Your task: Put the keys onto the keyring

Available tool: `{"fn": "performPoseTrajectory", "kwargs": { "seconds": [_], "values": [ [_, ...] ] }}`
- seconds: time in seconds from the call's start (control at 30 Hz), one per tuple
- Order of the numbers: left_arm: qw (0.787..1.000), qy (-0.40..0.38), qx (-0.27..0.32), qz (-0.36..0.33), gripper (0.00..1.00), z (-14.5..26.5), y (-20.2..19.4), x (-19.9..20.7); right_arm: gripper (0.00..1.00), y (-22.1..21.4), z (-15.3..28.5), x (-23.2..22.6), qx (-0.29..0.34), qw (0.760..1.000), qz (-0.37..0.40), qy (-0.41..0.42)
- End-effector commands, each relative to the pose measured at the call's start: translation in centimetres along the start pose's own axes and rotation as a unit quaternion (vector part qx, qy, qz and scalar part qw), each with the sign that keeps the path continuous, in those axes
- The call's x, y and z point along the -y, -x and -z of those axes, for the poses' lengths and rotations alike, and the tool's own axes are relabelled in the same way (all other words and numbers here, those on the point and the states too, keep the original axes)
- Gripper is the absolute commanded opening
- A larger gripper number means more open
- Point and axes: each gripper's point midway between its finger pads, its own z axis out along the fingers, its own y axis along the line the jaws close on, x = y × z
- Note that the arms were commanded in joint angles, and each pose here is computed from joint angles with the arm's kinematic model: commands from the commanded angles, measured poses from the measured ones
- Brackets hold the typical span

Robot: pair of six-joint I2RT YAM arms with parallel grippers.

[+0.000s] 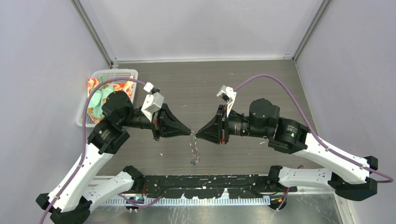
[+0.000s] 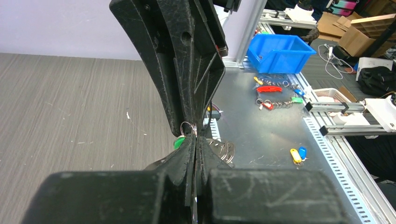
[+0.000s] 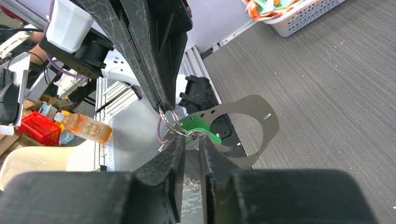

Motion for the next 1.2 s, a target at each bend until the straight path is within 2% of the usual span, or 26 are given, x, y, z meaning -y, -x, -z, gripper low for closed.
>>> {"fn": "performPoseTrajectory", "kwargs": {
  "seconds": [0.0,0.13,0.73,0.8,0.87,0.93,1.17],
  "values": [
    [0.999,-0.018,0.019,-0.033,0.00,0.3,1.3,1.3,0.18,1.8,-0.1,-0.7,0.037,0.999,0.001,0.011],
    [0.999,-0.019,0.020,-0.034,0.00,0.4,1.3,1.5,0.10,1.5,0.0,-0.7,0.034,0.999,-0.003,0.013],
    [0.999,-0.018,0.024,-0.042,0.00,0.4,1.7,1.6,0.07,-0.8,-1.2,-1.4,-0.025,0.998,-0.029,0.044],
    [0.999,-0.019,0.023,-0.042,0.00,0.4,1.6,1.7,0.12,-0.9,-1.1,-1.3,-0.028,0.998,-0.027,0.042],
    [0.999,-0.018,0.024,-0.043,0.00,0.4,1.7,1.7,0.28,-0.5,-0.8,-1.4,-0.028,0.999,-0.018,0.038],
    [0.999,-0.019,0.024,-0.043,0.00,0.4,1.7,1.6,0.34,0.1,-0.2,-1.2,-0.024,0.999,-0.001,0.024],
    [0.999,-0.013,0.022,-0.041,0.00,0.4,1.3,1.3,0.45,2.1,1.7,-0.9,0.004,0.999,0.047,-0.004]
  ]
}}
